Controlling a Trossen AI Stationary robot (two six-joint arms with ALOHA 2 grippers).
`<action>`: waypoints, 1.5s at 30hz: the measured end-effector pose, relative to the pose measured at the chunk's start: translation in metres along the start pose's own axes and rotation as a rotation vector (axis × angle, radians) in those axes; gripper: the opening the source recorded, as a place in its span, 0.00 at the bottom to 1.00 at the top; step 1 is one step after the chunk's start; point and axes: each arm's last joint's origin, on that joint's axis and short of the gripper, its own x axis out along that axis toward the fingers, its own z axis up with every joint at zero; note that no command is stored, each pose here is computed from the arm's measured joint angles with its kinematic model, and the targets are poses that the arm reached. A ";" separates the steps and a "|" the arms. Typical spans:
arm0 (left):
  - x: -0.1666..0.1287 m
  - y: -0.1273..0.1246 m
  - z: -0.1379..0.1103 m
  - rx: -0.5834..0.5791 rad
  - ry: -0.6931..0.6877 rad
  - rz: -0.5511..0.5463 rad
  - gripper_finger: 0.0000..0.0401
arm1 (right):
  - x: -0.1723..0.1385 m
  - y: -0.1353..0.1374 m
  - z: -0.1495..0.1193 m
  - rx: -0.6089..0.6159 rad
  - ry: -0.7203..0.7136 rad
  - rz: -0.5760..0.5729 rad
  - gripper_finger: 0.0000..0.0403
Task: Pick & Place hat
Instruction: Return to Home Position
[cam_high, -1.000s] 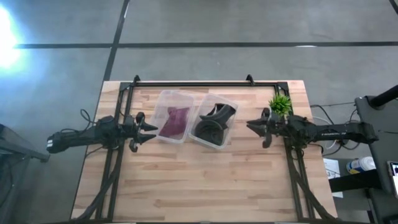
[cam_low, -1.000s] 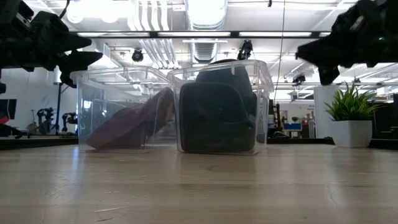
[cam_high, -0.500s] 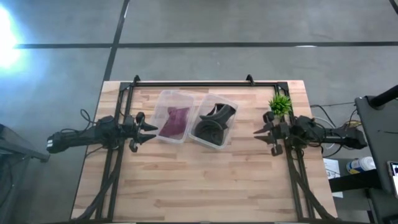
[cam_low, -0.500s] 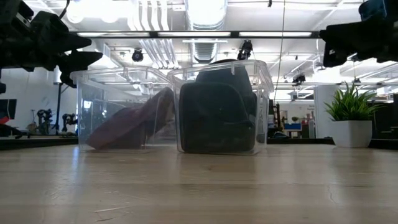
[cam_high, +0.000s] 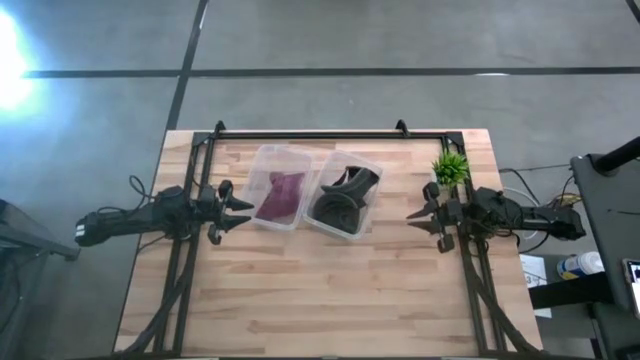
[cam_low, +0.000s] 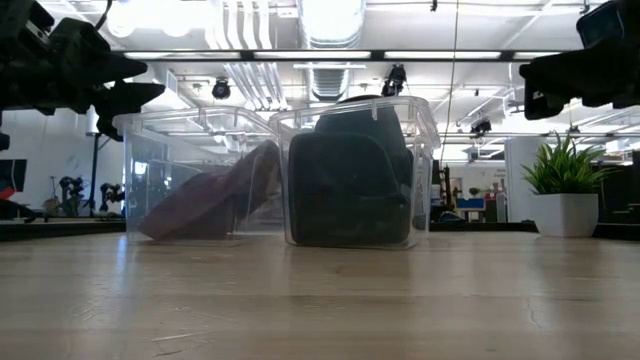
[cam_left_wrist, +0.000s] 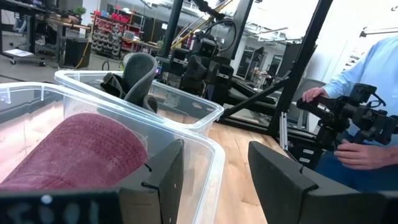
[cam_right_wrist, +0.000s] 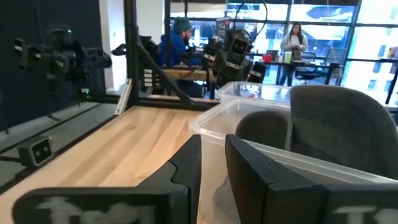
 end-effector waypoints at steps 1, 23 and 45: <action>0.000 0.000 0.000 0.000 0.000 0.000 0.43 | 0.000 0.000 0.000 0.001 -0.001 0.005 0.17; 0.000 0.000 0.000 0.000 0.000 0.000 0.43 | 0.002 0.001 -0.003 0.015 0.032 0.011 0.17; 0.000 0.000 0.000 -0.010 0.000 0.000 0.43 | 0.002 0.001 -0.003 0.015 0.034 0.012 0.17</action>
